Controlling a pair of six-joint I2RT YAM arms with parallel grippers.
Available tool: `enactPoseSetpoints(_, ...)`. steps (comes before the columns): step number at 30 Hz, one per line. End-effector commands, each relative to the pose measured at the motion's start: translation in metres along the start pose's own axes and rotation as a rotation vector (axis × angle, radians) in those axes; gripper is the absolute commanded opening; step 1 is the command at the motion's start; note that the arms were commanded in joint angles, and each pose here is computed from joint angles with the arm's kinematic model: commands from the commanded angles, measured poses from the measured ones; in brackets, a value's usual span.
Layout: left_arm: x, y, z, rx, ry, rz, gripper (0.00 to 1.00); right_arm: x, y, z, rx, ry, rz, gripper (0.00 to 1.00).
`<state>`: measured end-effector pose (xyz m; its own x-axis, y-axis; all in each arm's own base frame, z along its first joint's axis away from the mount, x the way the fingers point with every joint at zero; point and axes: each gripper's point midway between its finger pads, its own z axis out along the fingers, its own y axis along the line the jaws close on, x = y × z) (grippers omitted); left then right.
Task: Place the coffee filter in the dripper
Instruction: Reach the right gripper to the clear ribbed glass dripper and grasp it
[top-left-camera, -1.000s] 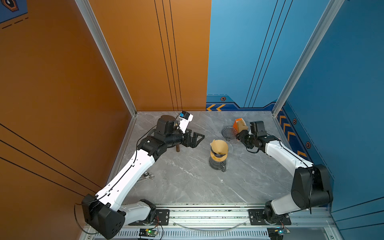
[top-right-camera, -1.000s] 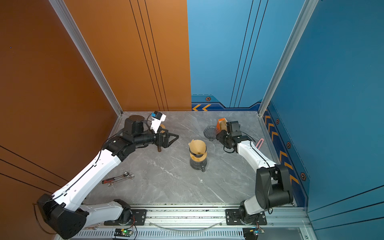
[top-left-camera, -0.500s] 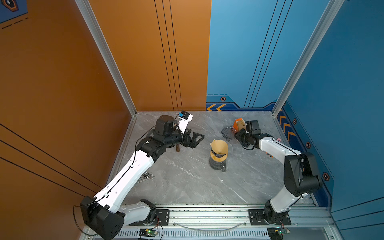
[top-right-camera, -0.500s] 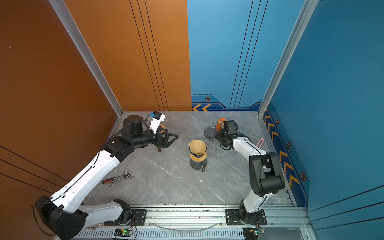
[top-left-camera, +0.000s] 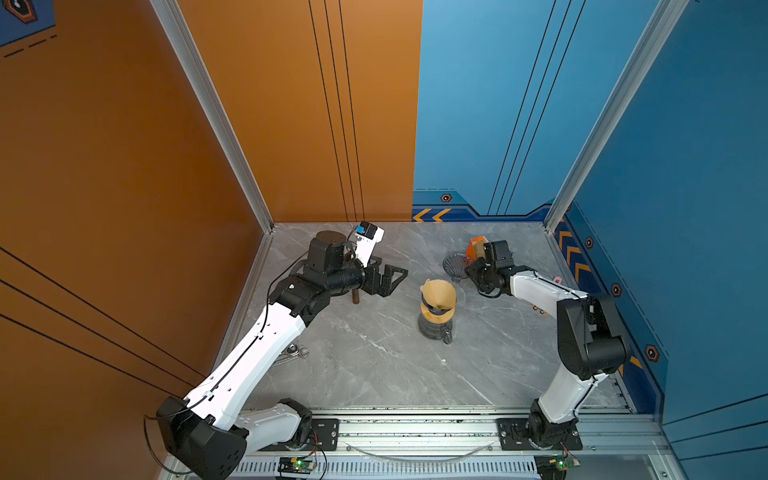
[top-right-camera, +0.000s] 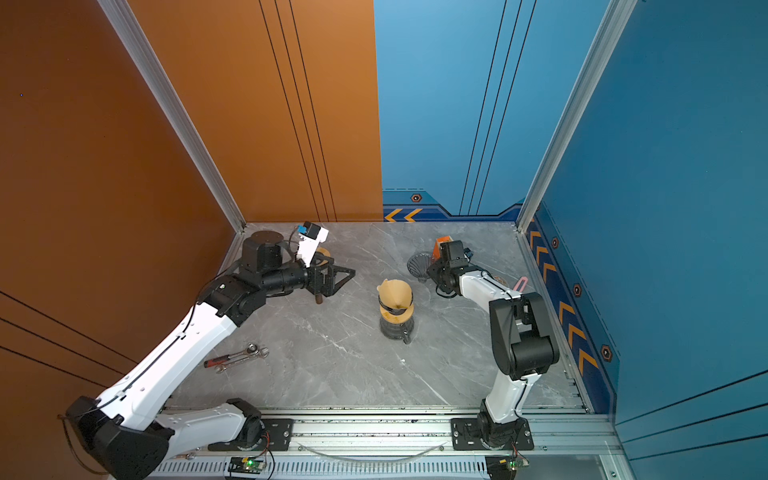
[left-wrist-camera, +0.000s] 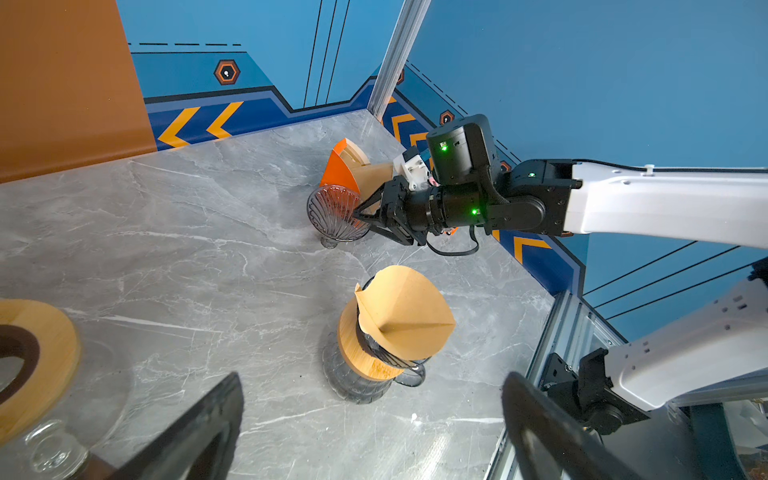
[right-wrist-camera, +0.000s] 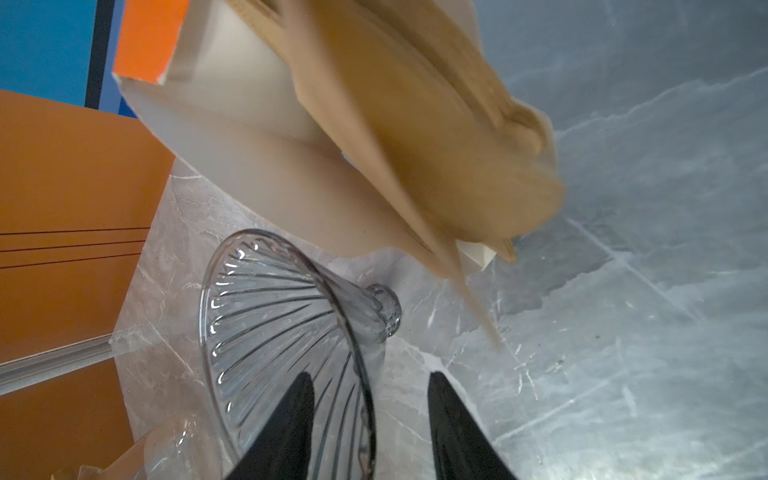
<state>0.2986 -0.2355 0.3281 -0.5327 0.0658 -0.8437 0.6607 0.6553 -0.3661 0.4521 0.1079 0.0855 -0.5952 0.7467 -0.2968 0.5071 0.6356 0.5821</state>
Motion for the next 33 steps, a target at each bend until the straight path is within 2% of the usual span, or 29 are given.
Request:
enactPoseSetpoints(1, -0.003, -0.004, -0.007, -0.007, -0.008, 0.027, 0.98, -0.007, 0.007, 0.006, 0.002, -0.038, 0.014, 0.42)
enactPoseSetpoints(33, -0.005, -0.004, -0.012, -0.017, -0.019, 0.032, 0.98, -0.001, 0.0, 0.027, 0.024, -0.036, 0.005, 0.24)
